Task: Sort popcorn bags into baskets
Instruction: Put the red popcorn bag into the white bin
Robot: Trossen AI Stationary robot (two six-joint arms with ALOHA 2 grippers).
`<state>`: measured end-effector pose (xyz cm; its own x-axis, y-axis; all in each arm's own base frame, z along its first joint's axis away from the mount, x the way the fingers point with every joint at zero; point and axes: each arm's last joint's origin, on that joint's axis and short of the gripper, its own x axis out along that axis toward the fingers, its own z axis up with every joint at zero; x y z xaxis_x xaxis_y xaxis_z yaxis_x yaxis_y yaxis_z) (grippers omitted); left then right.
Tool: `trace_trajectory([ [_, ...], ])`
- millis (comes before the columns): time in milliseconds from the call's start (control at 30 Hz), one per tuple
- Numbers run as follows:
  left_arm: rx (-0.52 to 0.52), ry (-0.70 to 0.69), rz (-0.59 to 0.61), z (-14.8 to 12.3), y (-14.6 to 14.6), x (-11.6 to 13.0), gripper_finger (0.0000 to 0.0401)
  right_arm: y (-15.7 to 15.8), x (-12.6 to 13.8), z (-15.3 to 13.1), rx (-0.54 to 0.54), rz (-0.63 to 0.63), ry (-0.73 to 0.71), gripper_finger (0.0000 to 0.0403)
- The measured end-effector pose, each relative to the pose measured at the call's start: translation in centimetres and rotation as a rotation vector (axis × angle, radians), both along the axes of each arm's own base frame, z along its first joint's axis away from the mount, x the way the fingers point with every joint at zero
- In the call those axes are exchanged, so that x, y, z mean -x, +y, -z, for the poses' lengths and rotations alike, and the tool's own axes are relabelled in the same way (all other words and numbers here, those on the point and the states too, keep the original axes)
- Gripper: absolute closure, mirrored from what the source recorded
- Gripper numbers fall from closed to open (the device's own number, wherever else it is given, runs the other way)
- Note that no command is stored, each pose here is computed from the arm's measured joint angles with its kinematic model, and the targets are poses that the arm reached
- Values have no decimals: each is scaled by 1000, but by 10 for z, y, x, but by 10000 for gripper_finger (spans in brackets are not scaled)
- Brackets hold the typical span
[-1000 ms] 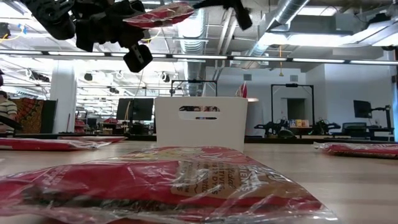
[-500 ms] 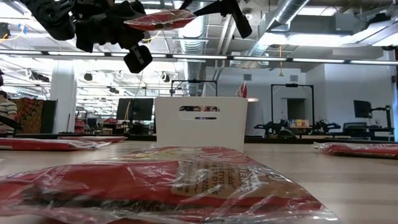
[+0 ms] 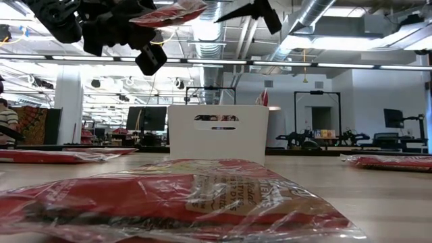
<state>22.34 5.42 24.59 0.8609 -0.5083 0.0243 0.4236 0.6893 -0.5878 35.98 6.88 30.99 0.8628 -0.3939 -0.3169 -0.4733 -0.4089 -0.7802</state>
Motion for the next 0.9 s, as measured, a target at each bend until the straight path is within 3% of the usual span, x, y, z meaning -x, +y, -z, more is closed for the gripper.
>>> trace_trajectory([
  [200,13,-1,-16,-1,0,0,395,2,-5,-1,62,-68,-12,151],
  [367,25,2,-16,-1,0,0,395,3,-7,-3,53,-105,-31,176],
  [900,27,1,-17,-2,0,0,394,-15,-10,0,25,-143,-6,311],
])
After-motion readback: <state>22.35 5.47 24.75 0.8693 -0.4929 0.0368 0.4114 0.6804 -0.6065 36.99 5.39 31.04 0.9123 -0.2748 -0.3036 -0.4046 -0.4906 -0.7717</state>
